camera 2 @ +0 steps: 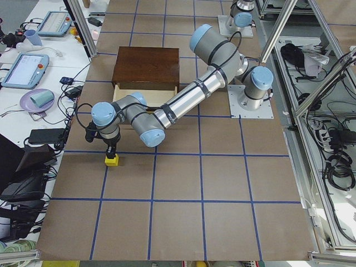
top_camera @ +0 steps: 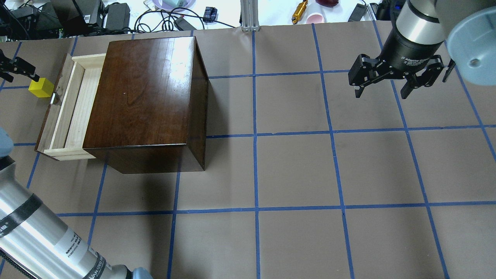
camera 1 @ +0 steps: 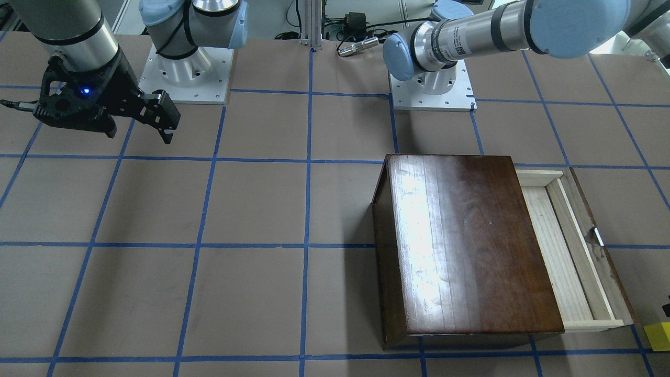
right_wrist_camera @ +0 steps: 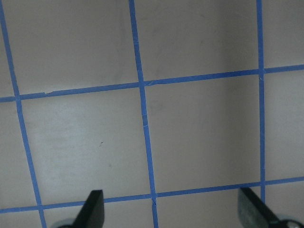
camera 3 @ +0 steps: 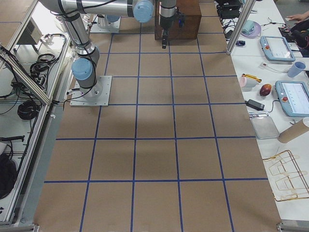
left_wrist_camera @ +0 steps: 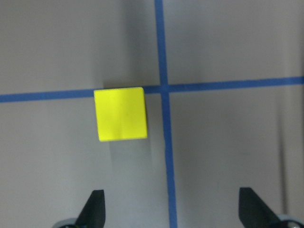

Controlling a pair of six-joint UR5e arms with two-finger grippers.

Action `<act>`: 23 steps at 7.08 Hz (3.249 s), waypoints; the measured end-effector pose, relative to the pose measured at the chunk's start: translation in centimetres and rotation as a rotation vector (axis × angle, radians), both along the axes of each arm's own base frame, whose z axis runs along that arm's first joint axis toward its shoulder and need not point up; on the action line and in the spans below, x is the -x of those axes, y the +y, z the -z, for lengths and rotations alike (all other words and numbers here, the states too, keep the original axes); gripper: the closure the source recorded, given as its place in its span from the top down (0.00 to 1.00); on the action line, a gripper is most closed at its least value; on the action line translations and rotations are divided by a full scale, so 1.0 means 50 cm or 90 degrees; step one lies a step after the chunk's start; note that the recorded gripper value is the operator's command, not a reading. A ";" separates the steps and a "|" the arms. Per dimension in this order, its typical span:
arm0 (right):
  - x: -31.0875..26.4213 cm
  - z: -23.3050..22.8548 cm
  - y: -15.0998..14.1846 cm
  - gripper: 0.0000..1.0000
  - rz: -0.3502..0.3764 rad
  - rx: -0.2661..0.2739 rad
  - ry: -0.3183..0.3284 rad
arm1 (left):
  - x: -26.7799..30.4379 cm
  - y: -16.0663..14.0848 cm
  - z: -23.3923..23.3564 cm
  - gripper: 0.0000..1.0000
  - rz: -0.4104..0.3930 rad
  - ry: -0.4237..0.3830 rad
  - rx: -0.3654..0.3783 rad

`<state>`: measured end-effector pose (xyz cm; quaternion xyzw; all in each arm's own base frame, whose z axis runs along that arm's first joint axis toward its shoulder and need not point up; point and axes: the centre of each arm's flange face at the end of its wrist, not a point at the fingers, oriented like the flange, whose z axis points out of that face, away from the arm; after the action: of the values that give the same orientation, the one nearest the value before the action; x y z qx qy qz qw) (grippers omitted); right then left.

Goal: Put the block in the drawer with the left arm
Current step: 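Lower the left gripper and grasp the yellow cube, then carry the yellow cube over the open drawer and release it inside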

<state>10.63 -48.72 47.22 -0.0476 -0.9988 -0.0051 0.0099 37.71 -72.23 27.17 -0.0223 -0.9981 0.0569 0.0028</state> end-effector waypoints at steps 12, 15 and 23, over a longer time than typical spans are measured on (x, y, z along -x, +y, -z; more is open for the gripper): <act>0.000 0.000 0.000 1.00 0.000 0.000 0.000 | -0.024 -0.056 0.114 0.31 0.022 0.000 0.013; 0.000 0.000 0.000 1.00 0.000 0.000 0.000 | 0.052 -0.016 -0.037 0.31 0.034 0.011 -0.013; 0.000 0.000 0.000 1.00 0.000 0.000 0.000 | 0.353 0.218 -0.312 0.31 -0.006 0.042 -0.042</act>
<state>10.62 -48.72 47.22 -0.0476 -0.9988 -0.0051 0.0100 20.07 -61.31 42.77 -0.0155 -0.9989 0.0248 0.0359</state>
